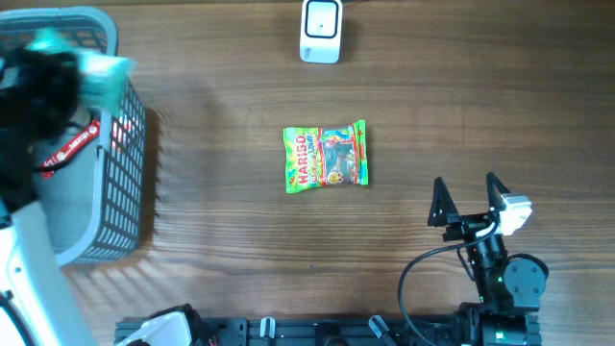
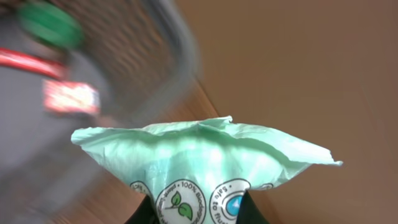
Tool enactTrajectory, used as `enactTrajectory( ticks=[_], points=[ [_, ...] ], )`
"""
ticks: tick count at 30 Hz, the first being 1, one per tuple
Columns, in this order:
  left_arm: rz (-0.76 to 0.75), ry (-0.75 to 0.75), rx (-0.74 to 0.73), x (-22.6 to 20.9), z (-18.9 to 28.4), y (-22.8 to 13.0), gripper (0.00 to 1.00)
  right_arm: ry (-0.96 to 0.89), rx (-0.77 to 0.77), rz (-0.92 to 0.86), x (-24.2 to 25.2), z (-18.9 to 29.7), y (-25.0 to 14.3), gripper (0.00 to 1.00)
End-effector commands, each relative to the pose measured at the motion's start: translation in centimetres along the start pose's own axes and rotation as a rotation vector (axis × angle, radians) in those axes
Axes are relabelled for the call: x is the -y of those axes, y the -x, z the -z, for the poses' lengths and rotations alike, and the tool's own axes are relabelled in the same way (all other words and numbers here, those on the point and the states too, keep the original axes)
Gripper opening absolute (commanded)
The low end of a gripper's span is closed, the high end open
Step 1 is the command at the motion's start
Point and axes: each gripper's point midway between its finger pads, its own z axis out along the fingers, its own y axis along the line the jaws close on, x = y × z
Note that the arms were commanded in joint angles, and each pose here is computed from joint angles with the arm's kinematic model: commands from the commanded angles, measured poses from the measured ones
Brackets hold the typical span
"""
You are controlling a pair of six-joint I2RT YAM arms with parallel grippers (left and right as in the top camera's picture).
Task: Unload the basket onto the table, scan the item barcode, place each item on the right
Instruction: 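Pick the mint-green wipes pack from the basket with the left gripper, set it down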
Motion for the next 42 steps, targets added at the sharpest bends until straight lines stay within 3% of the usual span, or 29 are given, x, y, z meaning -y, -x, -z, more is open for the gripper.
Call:
enactTrajectory(
  ticks=[1, 4, 7, 12, 16, 17, 20, 23, 25, 26, 28, 29, 30, 31, 33, 39, 42],
  points=[
    [-0.189, 0.059, -0.099, 2.7, -3.4, -6.8, 0.13, -0.004, 0.004, 0.014, 0.0, 0.0, 0.1, 1.00],
    [-0.376, 0.218, -0.203, 1.5, -8.2, -14.8, 0.14, -0.004, 0.004, 0.014, 0.0, 0.0, 0.1, 1.00],
    [-0.408, 0.409, -0.276, -2.8, -13.4, -21.6, 0.14, -0.003, 0.004, 0.014, 0.0, 0.0, 0.1, 1.00],
    [-0.429, 0.562, -0.418, -10.9, -20.7, -31.0, 0.17, -0.004, 0.004, 0.014, 0.0, 0.0, 0.1, 1.00],
    [-0.451, 0.581, -0.431, -11.9, -21.8, -32.3, 0.38, -0.004, 0.004, 0.014, 0.0, 0.0, 0.1, 0.99],
    [-0.454, 0.566, -0.417, -11.4, -21.8, -31.9, 0.59, -0.004, 0.004, 0.014, 0.0, 0.0, 0.1, 1.00],
    [-0.509, 0.459, -0.381, -6.6, -19.8, -27.9, 1.00, -0.003, 0.004, 0.014, 0.0, 0.0, 0.1, 1.00],
    [-0.575, 0.259, -0.282, 1.7, -14.9, -21.4, 1.00, -0.003, 0.003, 0.014, 0.0, 0.0, 0.0, 1.00],
    [-0.584, 0.088, -0.135, 7.6, -9.4, -14.9, 1.00, -0.004, 0.004, 0.014, 0.0, 0.0, 0.1, 1.00],
    [-0.595, -0.021, 0.002, 10.7, -5.2, -9.9, 1.00, -0.004, 0.004, 0.014, 0.0, 0.0, 0.1, 1.00],
    [-0.678, -0.074, 0.187, 11.6, 0.2, -3.7, 1.00, -0.003, 0.003, 0.014, 0.0, 0.0, 0.0, 1.00],
    [-0.680, -0.013, 0.247, 9.9, 1.6, -1.2, 1.00, -0.004, 0.004, 0.014, 0.0, 0.0, 0.1, 1.00],
    [-0.579, 0.078, 0.284, 7.3, 2.1, 1.0, 1.00, -0.004, 0.004, 0.014, 0.0, 0.0, 0.1, 1.00],
    [-0.405, 0.200, 0.314, 3.3, 2.2, 3.7, 1.00, -0.003, 0.004, 0.014, 0.0, 0.0, 0.1, 1.00],
    [-0.171, 0.331, 0.270, -2.8, 0.4, 5.8, 1.00, -0.003, 0.004, 0.014, 0.0, 0.0, 0.1, 1.00],
    [0.144, 0.471, -0.148, -17.6, -12.4, 3.2, 1.00, -0.003, 0.004, 0.014, 0.0, 0.0, 0.1, 1.00],
    [0.155, 0.504, -0.252, -21.9, -17.8, 0.7, 1.00, -0.003, 0.003, 0.015, 0.0, 0.0, 0.0, 1.00]
  ],
)
